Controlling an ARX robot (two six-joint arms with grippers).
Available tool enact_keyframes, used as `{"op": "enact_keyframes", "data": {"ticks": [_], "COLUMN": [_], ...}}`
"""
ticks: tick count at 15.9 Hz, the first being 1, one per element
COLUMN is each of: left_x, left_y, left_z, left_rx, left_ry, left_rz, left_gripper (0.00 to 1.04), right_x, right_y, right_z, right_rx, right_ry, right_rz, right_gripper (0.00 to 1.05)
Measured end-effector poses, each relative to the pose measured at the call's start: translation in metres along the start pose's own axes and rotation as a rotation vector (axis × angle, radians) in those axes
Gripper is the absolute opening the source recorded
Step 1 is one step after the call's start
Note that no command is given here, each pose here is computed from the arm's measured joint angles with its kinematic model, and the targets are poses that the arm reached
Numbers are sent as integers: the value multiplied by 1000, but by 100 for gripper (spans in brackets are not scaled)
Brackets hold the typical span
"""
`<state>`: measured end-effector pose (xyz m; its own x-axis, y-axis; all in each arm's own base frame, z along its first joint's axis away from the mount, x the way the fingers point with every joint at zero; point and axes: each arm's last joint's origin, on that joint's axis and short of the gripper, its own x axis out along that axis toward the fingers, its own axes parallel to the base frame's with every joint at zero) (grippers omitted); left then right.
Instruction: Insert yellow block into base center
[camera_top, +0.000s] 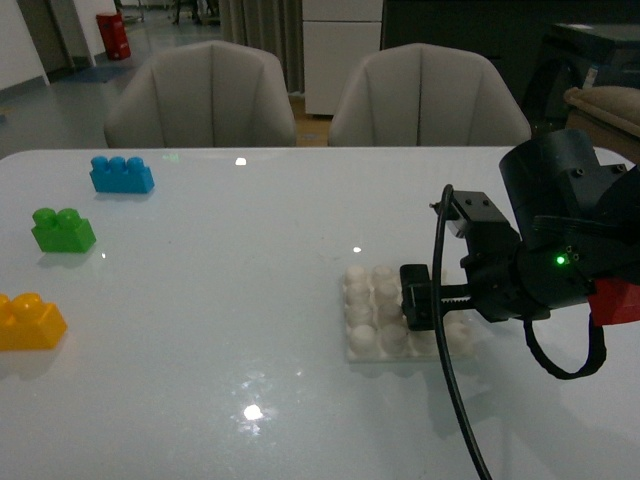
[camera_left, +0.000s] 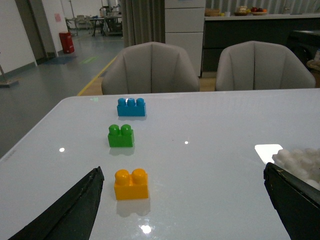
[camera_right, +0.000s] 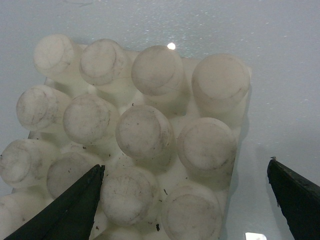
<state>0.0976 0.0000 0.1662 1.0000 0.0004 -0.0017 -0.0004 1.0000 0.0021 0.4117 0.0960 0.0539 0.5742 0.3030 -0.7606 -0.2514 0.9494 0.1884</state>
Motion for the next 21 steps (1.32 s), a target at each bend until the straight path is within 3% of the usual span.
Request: {"op": "enact_keyframes", "data": {"ticks": [4, 10, 12, 15, 19, 20, 21], "left_x": [0, 0, 0, 0, 0, 0, 0], "left_y": [0, 0, 0, 0, 0, 0, 0], "left_z": [0, 0, 0, 0, 0, 0, 0], "left_rx": [0, 0, 0, 0, 0, 0, 0], "left_ry": [0, 0, 0, 0, 0, 0, 0], "left_rz": [0, 0, 0, 0, 0, 0, 0], "left_gripper": [98, 98, 98, 98, 98, 98, 98], "right_x": [4, 12, 13, -19, -90, -116, -198], "right_y": [17, 63, 66, 44, 13, 2, -14], "right_z": [2, 4, 4, 9, 33, 36, 26], "right_rx": [4, 51, 52, 113, 201, 232, 350], "right_ry": [8, 32, 34, -30, -229, -300, -500], "right_rz": [24, 86, 83, 108, 118, 116, 142], "right_gripper": [98, 98, 98, 98, 98, 98, 98]}}
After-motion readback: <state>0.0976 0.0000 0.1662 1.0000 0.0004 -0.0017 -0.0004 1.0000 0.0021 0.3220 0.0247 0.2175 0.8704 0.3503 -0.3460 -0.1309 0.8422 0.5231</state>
